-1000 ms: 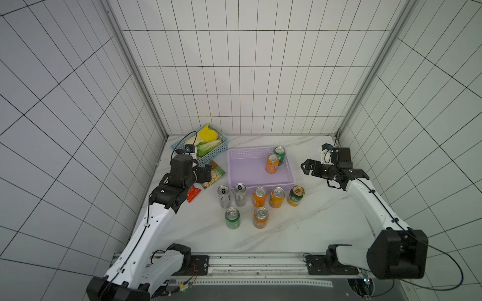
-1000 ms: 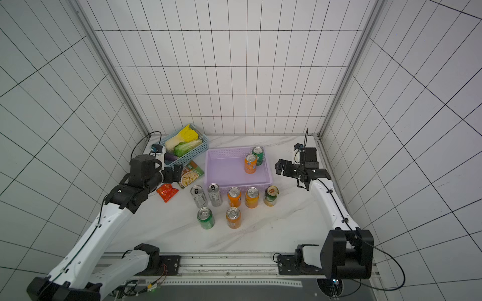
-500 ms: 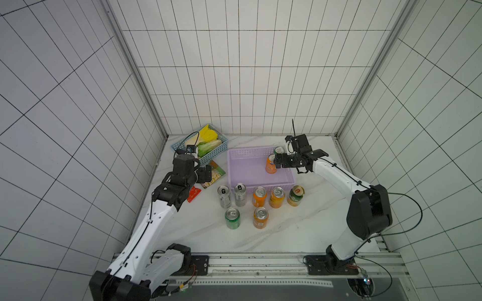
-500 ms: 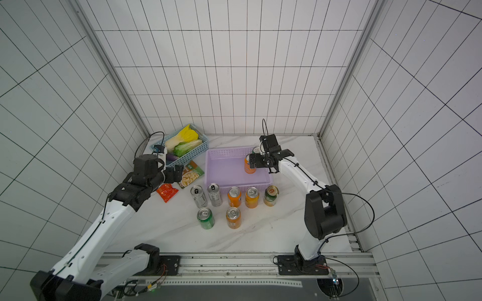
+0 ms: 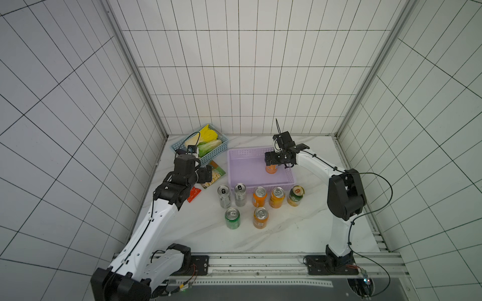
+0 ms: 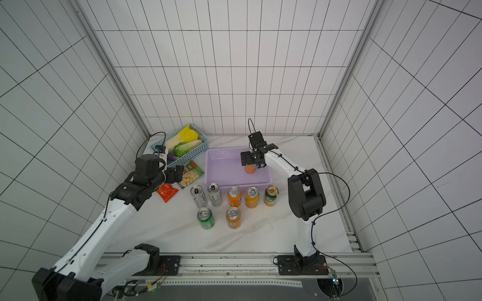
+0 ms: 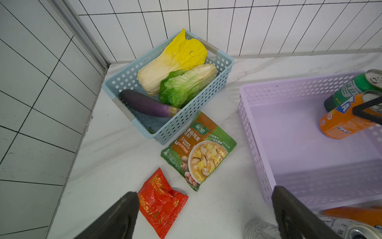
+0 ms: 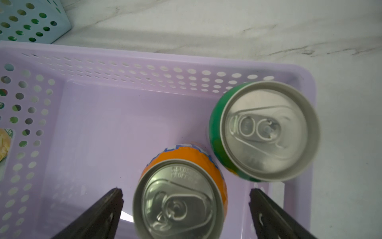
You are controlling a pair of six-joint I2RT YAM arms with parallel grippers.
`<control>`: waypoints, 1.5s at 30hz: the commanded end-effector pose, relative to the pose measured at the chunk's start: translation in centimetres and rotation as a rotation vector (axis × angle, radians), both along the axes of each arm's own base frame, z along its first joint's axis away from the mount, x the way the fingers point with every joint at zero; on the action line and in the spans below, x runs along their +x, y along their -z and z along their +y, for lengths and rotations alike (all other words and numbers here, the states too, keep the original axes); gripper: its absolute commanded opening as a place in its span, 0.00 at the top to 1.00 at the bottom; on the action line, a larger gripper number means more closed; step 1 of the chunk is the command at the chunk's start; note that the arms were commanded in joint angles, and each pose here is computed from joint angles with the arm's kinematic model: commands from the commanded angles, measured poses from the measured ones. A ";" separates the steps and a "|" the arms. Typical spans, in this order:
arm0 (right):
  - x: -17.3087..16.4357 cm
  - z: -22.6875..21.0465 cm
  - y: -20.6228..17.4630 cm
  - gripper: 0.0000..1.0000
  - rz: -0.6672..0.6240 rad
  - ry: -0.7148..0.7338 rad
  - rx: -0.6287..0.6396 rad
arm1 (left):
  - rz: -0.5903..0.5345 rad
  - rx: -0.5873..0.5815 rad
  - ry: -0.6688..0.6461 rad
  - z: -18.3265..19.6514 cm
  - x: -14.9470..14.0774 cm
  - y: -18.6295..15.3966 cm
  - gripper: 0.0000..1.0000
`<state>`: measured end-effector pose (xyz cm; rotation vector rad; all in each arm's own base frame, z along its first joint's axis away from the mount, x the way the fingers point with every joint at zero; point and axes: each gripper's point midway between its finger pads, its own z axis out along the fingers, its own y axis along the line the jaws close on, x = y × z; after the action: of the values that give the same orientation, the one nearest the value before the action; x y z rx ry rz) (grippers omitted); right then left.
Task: Take out the drinks from the basket
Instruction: Pick up the drink from the basket.
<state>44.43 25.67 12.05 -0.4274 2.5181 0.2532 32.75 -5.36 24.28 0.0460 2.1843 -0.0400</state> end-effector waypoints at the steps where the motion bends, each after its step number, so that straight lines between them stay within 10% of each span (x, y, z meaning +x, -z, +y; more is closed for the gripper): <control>1: 0.4 0.4 0.3 0.02 0.002 -0.007 -0.038 | -0.012 0.008 0.004 0.1 0.2 0.0 0.02; 22: 0.3 0.9 1.0 0.32 0.003 -0.041 -0.101 | -0.019 0.007 0.012 0.0 0.2 -0.1 0.01; 45: -6.3 2.2 -11.1 0.40 -0.172 -0.169 -0.048 | -0.017 -0.001 0.021 -0.3 0.3 -0.1 0.02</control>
<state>39.35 27.66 20.26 -0.6352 2.3974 0.2082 32.78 -5.39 24.14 0.0564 2.1834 -0.0368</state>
